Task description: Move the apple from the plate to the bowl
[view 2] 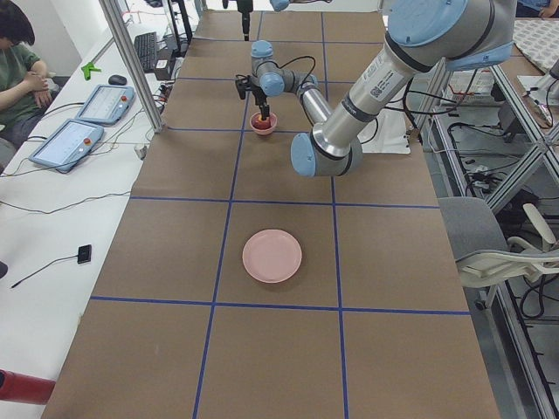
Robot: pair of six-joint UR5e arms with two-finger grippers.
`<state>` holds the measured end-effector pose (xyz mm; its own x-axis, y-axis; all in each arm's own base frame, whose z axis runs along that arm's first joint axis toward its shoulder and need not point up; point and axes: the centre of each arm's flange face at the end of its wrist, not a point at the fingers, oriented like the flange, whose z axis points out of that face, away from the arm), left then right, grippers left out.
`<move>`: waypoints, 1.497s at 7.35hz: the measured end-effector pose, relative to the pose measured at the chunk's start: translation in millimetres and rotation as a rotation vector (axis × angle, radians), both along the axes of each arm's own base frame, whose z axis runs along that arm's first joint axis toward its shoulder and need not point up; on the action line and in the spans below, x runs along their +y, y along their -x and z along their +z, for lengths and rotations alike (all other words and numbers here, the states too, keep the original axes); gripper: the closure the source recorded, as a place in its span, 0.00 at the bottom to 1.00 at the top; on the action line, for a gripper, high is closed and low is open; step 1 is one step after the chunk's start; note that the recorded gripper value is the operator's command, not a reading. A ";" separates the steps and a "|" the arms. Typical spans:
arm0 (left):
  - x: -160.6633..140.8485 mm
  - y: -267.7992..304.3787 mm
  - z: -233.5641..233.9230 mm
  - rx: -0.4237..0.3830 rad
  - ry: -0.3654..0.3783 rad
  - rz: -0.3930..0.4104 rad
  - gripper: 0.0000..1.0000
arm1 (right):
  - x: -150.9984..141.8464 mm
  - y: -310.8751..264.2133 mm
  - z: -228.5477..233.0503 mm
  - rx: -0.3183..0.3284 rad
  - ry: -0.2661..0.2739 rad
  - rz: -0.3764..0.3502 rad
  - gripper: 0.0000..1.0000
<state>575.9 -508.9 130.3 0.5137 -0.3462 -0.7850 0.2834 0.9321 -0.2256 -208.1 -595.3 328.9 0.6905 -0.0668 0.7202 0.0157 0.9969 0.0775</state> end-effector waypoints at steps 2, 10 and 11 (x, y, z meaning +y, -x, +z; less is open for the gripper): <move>7.5 52.4 15.5 0.019 -0.078 0.005 0.02 | -6.3 -7.8 15.1 0.027 -0.045 0.034 0.00; -54.1 419.6 237.8 -0.435 -0.424 0.341 0.02 | -18.7 -198.5 193.7 -0.034 -0.058 0.098 0.00; -64.0 459.4 267.8 -0.400 -0.395 0.357 0.02 | -12.9 -220.5 220.2 -0.030 -0.031 0.098 0.00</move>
<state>116.5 -572.9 398.1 0.8214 0.1736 -0.5433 -0.0669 0.9753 0.2104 12.3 -608.3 549.1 0.6729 -0.0227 0.7394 -0.0842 0.9907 0.1071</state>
